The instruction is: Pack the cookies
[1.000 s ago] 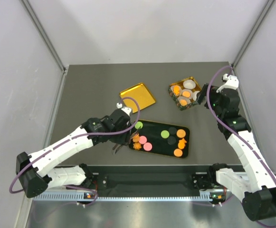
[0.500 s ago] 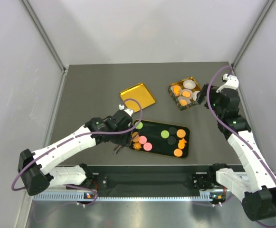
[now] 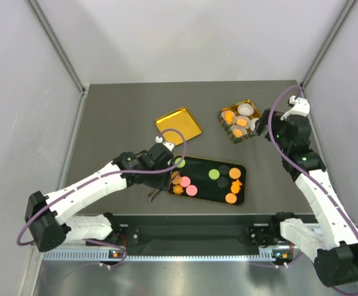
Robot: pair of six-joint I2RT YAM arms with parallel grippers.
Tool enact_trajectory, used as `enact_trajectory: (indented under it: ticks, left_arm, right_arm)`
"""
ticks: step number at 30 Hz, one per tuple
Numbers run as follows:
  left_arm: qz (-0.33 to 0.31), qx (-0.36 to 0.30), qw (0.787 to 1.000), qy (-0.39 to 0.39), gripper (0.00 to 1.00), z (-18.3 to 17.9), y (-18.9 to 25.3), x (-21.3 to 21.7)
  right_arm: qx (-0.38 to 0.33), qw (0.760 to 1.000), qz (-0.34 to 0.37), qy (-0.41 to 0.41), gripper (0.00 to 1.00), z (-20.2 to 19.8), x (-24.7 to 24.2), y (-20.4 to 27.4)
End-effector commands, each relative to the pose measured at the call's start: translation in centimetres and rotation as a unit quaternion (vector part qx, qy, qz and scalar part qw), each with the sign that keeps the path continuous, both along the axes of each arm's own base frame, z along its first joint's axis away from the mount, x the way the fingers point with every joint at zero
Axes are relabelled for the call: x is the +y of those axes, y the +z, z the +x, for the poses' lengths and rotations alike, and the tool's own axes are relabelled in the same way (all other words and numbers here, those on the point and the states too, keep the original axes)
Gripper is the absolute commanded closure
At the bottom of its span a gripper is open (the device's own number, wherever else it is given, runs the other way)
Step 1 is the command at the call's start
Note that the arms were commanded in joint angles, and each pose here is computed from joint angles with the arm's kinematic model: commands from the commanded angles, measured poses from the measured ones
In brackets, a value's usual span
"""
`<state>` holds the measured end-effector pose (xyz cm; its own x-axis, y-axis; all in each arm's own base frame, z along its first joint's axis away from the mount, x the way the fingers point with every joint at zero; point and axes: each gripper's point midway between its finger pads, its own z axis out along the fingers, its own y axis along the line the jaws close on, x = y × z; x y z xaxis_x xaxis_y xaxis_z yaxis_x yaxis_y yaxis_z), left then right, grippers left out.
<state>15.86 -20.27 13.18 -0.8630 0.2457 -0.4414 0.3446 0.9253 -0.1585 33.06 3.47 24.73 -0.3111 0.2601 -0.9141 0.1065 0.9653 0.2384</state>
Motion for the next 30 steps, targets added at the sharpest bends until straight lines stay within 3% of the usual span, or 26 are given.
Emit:
enact_trajectory:
  ticks: [1, 14, 30]
  left_arm:
    - [0.010, 0.005, 1.000, -0.006, 0.53, -0.2, -0.4, 0.0]
    - [-0.002, -0.008, 1.000, -0.024, 0.61, 0.8, 1.0, -1.9]
    - [-0.027, -0.034, 0.998, -0.050, 0.62, 2.6, 3.0, -5.4]
  right_arm:
    - [-0.033, 0.999, 0.002, -0.007, 0.00, 0.3, -0.5, 1.9]
    - [-0.033, 0.999, -0.001, -0.014, 0.00, 0.2, -0.8, 1.9]
    - [-0.032, 0.999, -0.002, -0.016, 0.00, 0.1, -0.9, 1.9]
